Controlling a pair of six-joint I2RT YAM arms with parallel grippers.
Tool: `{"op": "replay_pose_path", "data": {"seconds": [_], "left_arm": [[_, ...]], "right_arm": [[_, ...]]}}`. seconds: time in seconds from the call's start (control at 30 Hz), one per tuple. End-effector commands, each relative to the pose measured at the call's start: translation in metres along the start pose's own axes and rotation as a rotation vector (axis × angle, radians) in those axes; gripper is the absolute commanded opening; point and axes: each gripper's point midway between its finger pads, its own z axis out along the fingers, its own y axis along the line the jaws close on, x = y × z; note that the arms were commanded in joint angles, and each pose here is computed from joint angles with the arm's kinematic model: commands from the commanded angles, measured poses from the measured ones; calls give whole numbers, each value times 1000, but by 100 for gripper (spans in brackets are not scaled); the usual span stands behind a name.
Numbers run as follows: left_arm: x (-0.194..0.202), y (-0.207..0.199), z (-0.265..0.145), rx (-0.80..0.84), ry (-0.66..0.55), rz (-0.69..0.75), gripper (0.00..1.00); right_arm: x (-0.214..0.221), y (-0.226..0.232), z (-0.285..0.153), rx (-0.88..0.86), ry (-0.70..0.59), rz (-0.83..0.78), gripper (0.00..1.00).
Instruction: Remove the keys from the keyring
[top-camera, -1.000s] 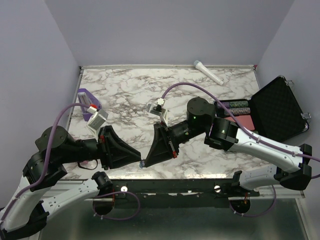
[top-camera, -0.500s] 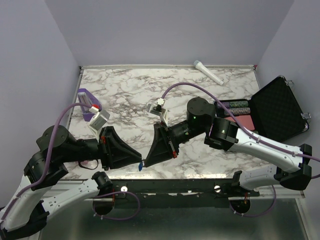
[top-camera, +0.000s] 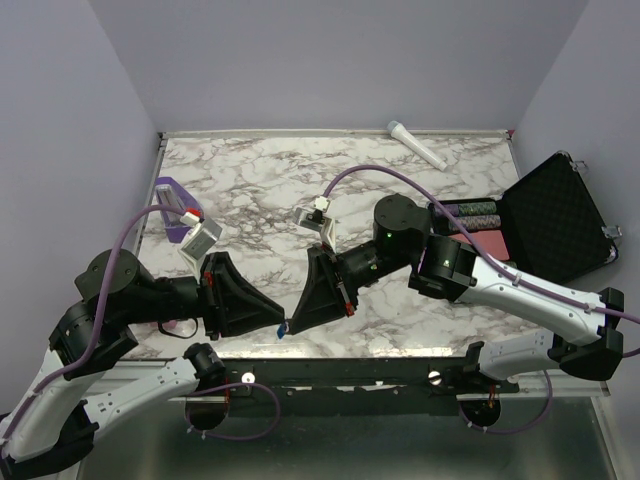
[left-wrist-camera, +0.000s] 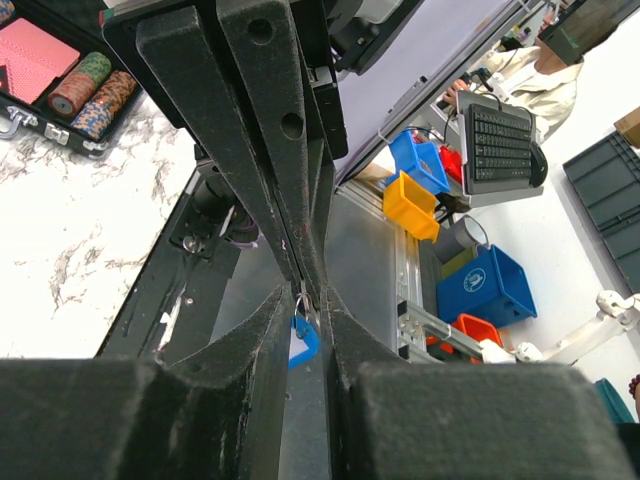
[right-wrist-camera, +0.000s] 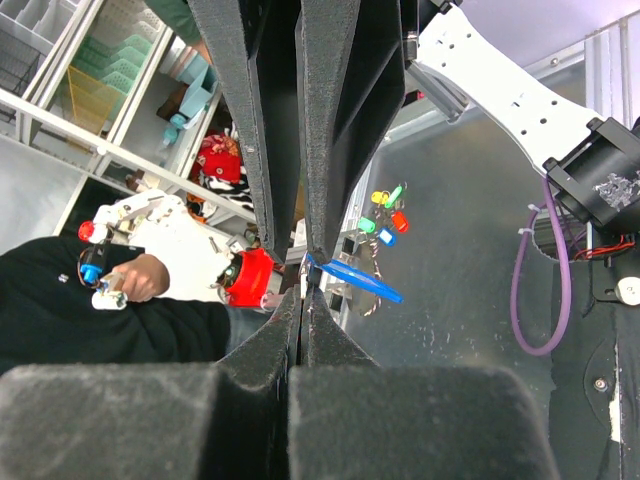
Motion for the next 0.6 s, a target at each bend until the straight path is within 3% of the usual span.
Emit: {"op": "replay_pose_path", "data": {"seconds": [0.0,0.27,0.57], "left_arm": [[0,3,1,-12,-3,1,25],[-16,12,-10,-112,-117,-12,36],[-7,12,-5,-73,-85,-26,31]], "right_arm": [[-4,8,-3,-9,-9,-27,1],[-4,8,-4,1,-17,-29,1],[-5,7,-4,4,-21,-32,1]]}}
